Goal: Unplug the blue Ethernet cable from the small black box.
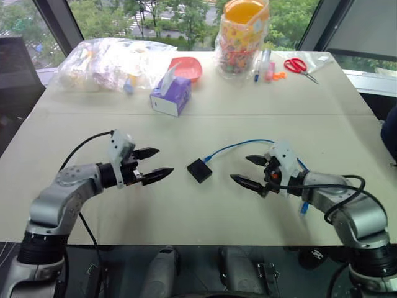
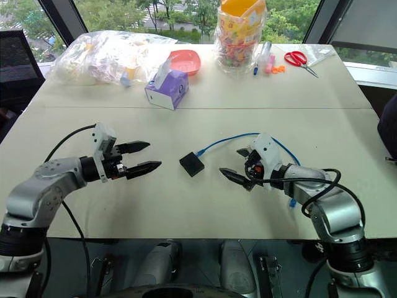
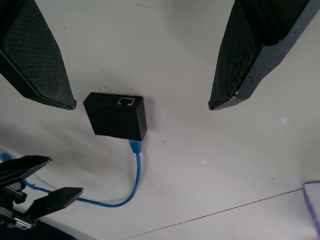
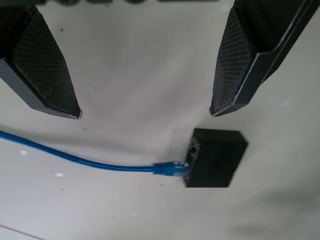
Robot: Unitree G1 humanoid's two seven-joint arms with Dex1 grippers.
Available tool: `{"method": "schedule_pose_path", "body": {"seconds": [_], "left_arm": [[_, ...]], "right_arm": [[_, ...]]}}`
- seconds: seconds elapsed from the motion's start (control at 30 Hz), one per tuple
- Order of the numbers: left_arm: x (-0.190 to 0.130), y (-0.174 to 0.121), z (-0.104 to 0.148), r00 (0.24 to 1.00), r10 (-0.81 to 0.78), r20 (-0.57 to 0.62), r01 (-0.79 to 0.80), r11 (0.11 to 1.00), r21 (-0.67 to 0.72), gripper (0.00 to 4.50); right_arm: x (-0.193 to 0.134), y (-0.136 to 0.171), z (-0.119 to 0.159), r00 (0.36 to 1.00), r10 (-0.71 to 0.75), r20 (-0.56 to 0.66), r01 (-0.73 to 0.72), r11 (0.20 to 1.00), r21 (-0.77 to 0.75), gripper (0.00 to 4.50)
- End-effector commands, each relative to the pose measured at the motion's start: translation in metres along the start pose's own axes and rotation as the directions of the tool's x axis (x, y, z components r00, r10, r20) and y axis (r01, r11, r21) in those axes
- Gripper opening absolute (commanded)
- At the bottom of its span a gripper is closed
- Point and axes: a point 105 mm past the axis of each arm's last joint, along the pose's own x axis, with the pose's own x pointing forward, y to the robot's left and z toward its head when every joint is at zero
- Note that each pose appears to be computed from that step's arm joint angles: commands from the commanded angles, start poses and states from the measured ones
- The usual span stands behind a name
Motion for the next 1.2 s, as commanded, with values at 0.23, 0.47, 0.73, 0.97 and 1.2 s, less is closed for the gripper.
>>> {"method": "schedule_pose_path", "body": {"seconds": [0.23,0.47,0.73,0.97,1.2], "left_arm": [[-0.006,-0.007,-0.001,0.989,-0.118,-0.087,0.123,0.991,0.050,4.47],[-0.003,-0.007,0.000,0.987,-0.123,-0.102,0.130,0.989,0.065,4.47],[0.000,-0.008,-0.007,0.985,-0.121,-0.122,0.130,0.989,0.071,4.47],[-0.005,-0.005,-0.002,0.989,-0.083,-0.123,0.096,0.990,0.104,4.47],[-0.018,-0.004,-0.004,0.991,-0.042,-0.130,0.058,0.991,0.120,4.47]], "right_arm": [[-0.013,-0.008,0.042,0.999,0.050,0.013,-0.048,0.991,-0.122,4.29],[-0.010,-0.019,0.048,0.996,0.066,-0.054,-0.076,0.977,-0.198,4.29],[0.017,-0.020,0.066,0.975,0.171,-0.144,-0.215,0.889,-0.404,4.29],[0.051,-0.009,0.076,0.926,0.274,-0.261,-0.377,0.734,-0.566,4.29],[0.097,-0.001,0.073,0.884,0.301,-0.359,-0.468,0.594,-0.655,4.29]]}}
